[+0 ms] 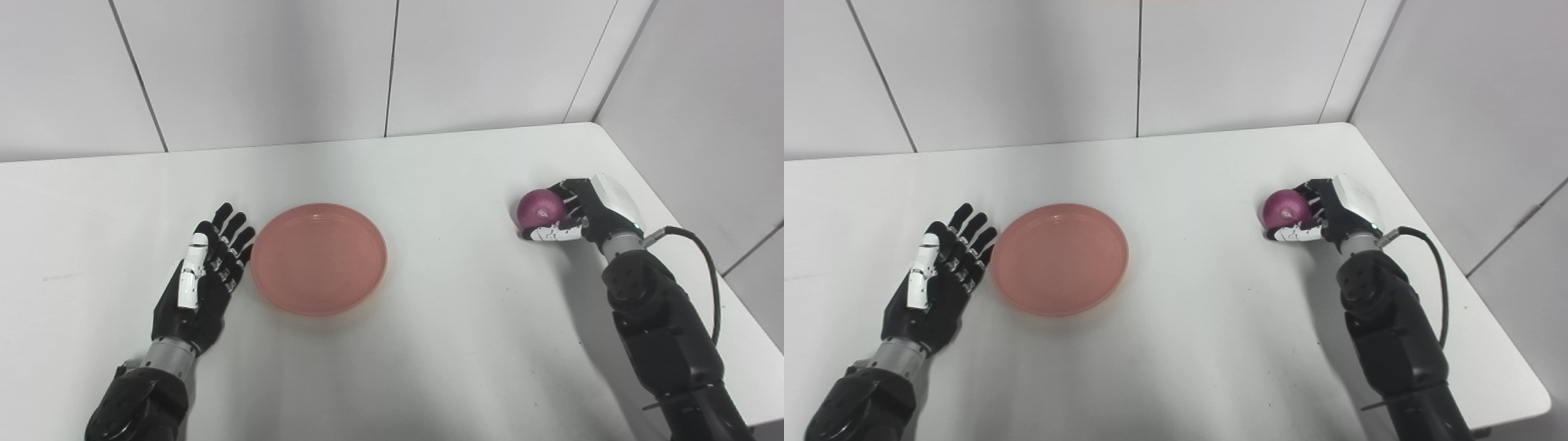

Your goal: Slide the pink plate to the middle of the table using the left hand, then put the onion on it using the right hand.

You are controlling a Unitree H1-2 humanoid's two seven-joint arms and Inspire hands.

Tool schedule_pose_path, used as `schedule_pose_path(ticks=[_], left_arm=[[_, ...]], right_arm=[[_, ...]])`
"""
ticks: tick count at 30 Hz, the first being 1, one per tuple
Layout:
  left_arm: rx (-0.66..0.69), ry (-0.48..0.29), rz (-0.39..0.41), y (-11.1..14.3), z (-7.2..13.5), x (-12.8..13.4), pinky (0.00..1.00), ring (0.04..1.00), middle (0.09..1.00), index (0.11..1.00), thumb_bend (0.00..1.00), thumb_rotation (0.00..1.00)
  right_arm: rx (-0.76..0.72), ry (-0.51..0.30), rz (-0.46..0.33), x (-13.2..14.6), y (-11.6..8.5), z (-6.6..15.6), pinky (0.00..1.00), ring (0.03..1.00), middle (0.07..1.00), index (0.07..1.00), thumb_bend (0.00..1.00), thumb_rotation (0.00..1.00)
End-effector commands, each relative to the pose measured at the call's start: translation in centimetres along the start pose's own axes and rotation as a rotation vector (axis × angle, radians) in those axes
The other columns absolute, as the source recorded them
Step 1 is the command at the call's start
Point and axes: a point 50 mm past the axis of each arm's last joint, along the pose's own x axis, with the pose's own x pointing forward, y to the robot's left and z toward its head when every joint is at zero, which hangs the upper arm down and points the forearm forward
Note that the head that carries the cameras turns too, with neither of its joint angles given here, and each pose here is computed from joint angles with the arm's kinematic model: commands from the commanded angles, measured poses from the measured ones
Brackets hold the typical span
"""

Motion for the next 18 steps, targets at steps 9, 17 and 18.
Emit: schedule_pose_path(ticks=[9,17,18], left_arm=[[-0.005,0.003,-0.001,-0.28,0.21,-0.1,0.96,0.971,0.987,0.973,0.49,1.0],[-0.006,0.004,-0.001,-0.14,0.06,-0.08,0.97,0.977,0.991,0.976,0.49,1.0],[-0.007,0.004,0.0,-0.15,0.06,-0.07,0.97,0.977,0.991,0.975,0.49,1.0]], right_arm=[[0.003,-0.027,0.023,0.47,0.45,1.05,0.53,0.553,0.594,0.554,0.81,0.16],[0.007,-0.038,0.019,0.35,0.71,1.22,0.5,0.536,0.579,0.548,0.81,0.17],[0.009,-0.038,0.018,0.32,0.69,1.25,0.5,0.534,0.578,0.547,0.8,0.17]])
